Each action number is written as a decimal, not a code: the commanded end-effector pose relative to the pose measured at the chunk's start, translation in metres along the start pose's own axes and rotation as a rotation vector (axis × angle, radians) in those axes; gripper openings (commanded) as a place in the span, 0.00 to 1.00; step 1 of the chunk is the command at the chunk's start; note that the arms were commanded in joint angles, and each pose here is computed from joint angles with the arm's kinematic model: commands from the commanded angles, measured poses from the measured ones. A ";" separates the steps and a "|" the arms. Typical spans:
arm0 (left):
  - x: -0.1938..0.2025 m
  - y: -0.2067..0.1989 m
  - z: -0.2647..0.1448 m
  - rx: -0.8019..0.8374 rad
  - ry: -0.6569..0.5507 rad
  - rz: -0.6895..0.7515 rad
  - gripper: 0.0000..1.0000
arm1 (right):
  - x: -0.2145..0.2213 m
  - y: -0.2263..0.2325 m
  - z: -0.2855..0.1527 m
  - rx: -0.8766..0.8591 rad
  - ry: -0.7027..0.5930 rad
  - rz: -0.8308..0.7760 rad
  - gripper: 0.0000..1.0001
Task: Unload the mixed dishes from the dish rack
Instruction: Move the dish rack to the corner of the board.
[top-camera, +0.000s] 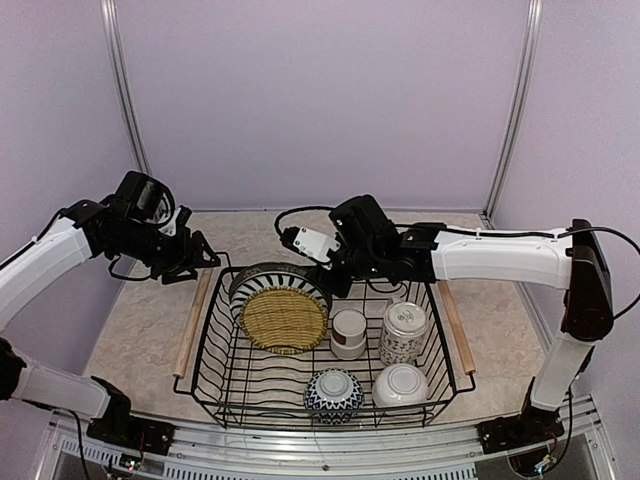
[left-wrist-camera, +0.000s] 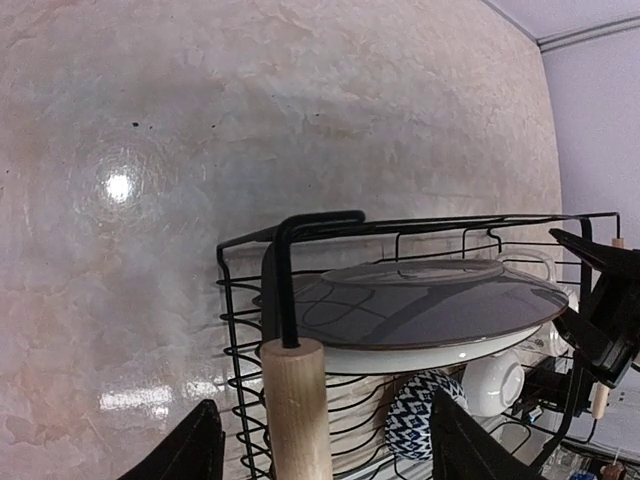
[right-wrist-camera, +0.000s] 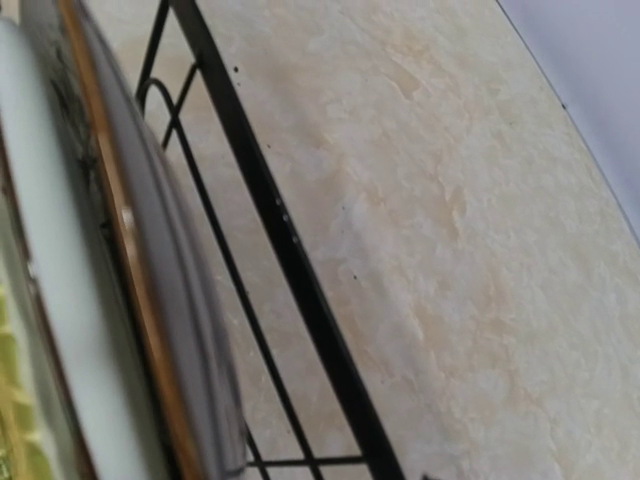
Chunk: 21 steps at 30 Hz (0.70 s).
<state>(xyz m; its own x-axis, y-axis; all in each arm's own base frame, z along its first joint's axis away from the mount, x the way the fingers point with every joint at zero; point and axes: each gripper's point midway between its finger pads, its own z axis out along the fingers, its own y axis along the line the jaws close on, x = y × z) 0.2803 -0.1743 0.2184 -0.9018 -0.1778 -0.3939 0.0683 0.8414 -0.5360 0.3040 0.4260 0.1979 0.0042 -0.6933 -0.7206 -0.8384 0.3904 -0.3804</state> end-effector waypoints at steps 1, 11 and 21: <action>0.004 0.011 0.009 -0.048 0.002 -0.048 0.62 | -0.004 -0.005 0.004 0.008 -0.031 0.009 0.40; -0.013 0.017 0.045 -0.088 0.006 -0.034 0.33 | -0.007 0.013 0.007 -0.083 -0.061 -0.018 0.31; -0.041 0.009 0.058 -0.077 -0.111 -0.019 0.04 | -0.007 0.010 0.011 -0.162 -0.081 -0.019 0.27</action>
<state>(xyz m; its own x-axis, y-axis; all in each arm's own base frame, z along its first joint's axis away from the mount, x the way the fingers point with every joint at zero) 0.3163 -0.1840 0.1760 -0.9010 -0.2045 -0.3827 0.0045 0.8775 -0.4796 0.2995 0.4367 0.1991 0.0502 -0.6488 -0.7593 -0.8933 0.3109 -0.3247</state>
